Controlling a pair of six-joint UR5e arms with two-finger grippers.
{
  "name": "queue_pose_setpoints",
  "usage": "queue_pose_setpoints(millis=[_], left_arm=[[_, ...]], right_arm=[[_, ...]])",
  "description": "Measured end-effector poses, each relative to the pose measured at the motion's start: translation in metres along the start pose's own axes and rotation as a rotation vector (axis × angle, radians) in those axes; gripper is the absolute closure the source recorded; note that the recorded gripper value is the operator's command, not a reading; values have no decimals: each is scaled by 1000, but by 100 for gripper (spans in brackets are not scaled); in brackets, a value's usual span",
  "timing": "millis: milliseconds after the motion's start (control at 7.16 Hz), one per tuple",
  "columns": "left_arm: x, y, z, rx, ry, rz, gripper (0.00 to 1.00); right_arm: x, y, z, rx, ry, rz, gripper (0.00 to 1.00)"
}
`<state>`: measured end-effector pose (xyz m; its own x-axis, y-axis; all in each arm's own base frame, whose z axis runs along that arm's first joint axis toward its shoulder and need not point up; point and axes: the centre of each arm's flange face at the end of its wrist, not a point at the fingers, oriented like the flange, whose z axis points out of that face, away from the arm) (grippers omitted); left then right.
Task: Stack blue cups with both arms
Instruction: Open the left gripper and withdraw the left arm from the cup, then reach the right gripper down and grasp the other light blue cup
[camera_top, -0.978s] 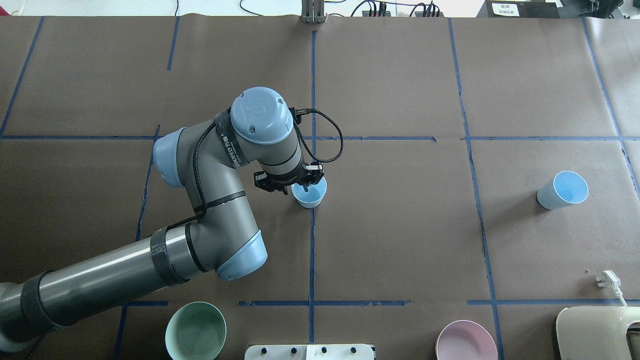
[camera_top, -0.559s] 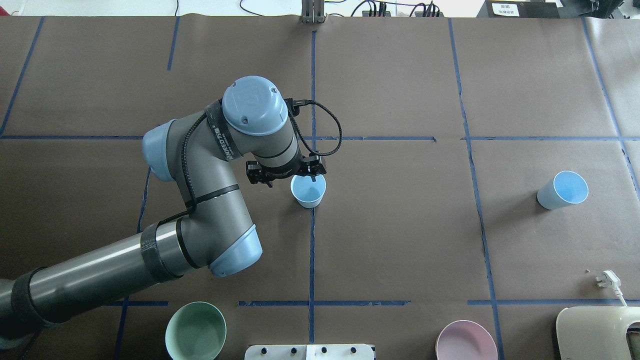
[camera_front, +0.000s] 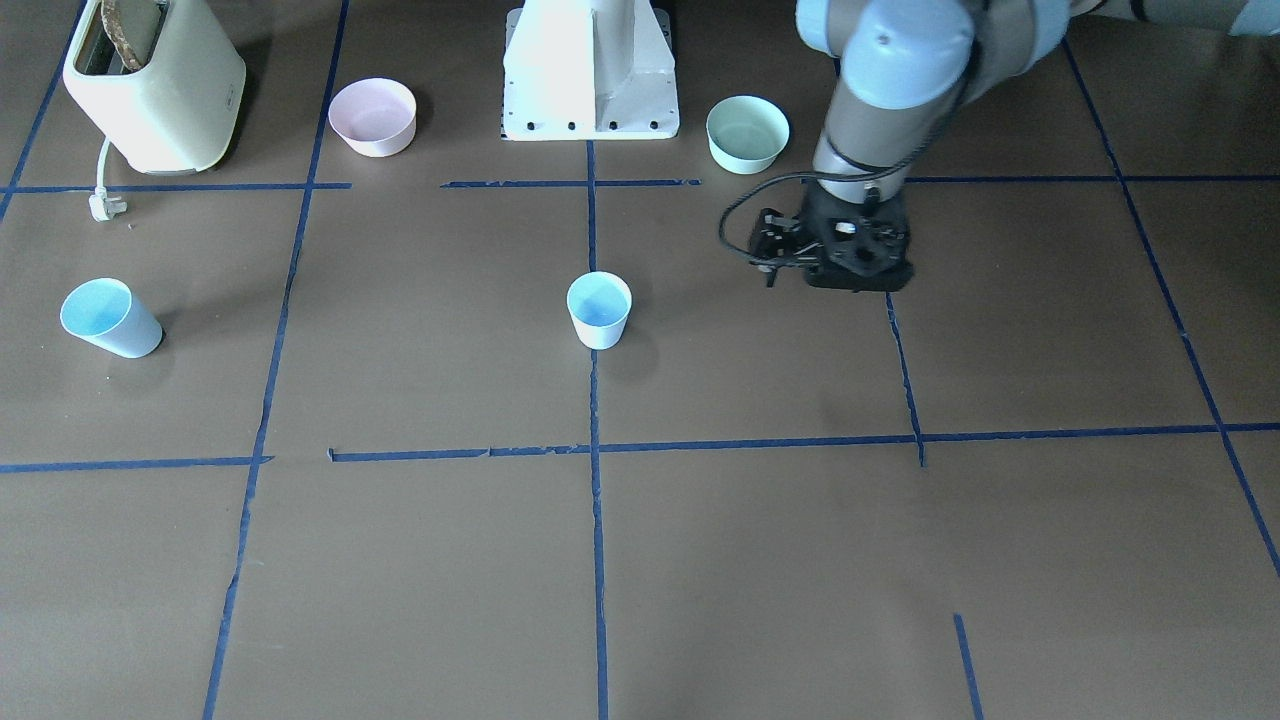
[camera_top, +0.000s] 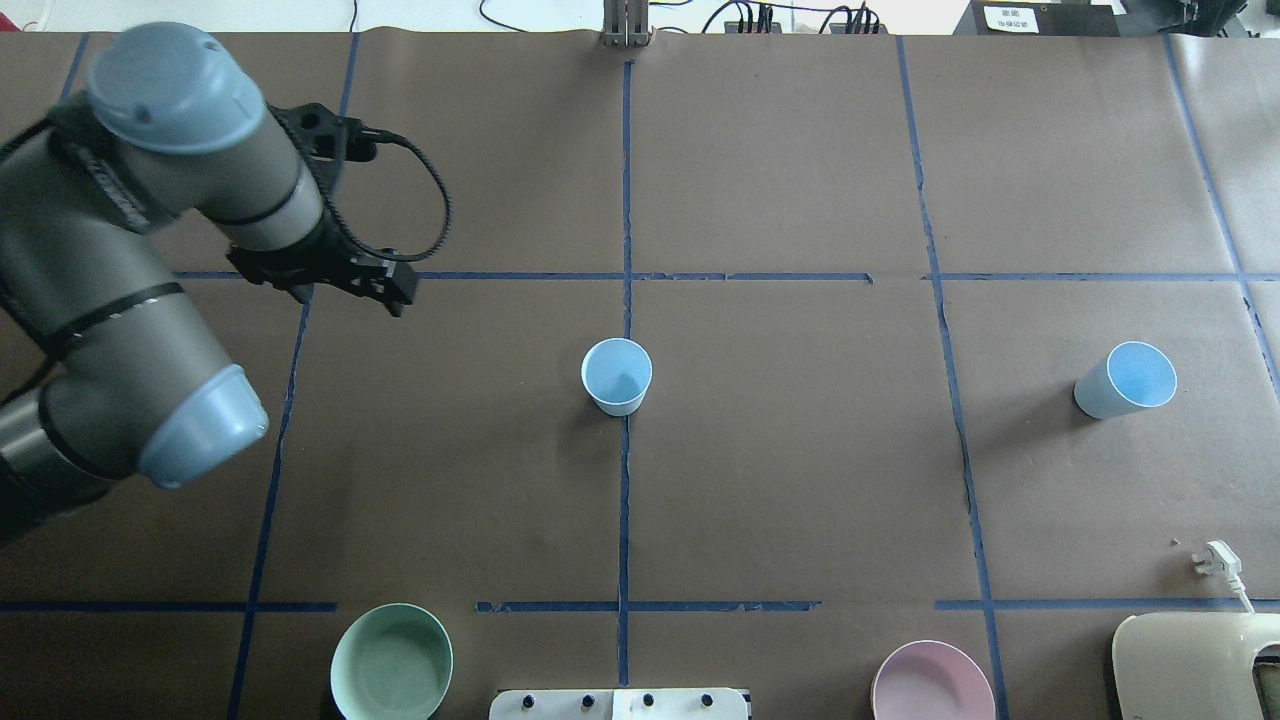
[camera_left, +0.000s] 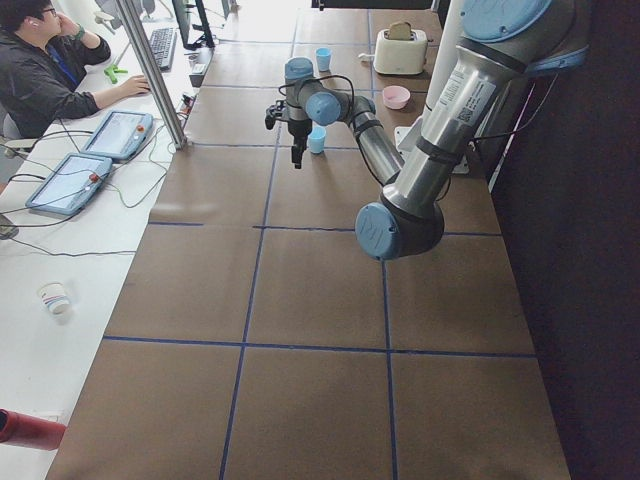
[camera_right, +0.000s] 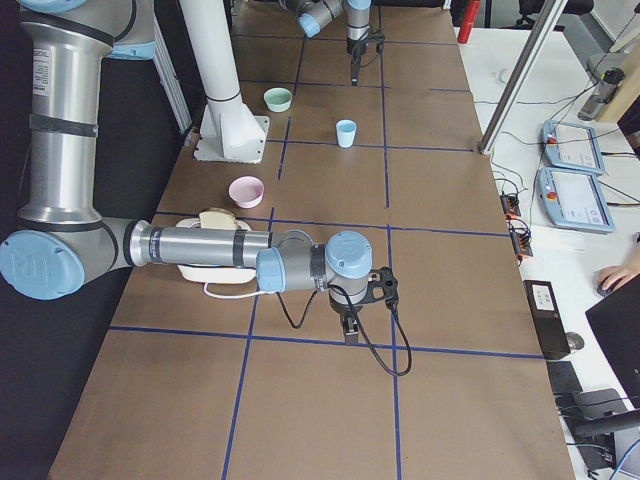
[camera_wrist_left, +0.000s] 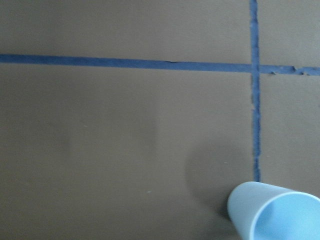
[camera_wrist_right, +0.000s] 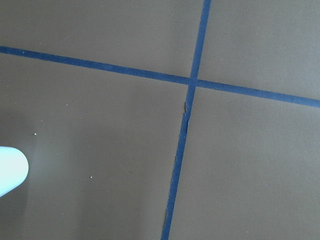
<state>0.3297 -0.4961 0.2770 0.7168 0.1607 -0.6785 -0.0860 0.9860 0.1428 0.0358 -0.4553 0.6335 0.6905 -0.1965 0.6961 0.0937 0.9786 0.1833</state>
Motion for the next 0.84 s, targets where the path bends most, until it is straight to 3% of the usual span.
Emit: queue_pose_setpoints(millis=[279, 419, 559, 838], left_arm=[[-189, 7, -27, -41, -10, 99, 0], [-288, 30, -41, -53, 5, 121, 0], [-378, 67, -48, -59, 12, 101, 0], [-481, 152, -48, -67, 19, -10, 0]], right_arm=[[-16, -19, -8, 20, -7, -35, 0], [-24, -28, -12, 29, -8, -53, 0], [-30, -34, -14, 31, -8, -60, 0], [-46, -41, -10, 27, -12, 0, 0]])
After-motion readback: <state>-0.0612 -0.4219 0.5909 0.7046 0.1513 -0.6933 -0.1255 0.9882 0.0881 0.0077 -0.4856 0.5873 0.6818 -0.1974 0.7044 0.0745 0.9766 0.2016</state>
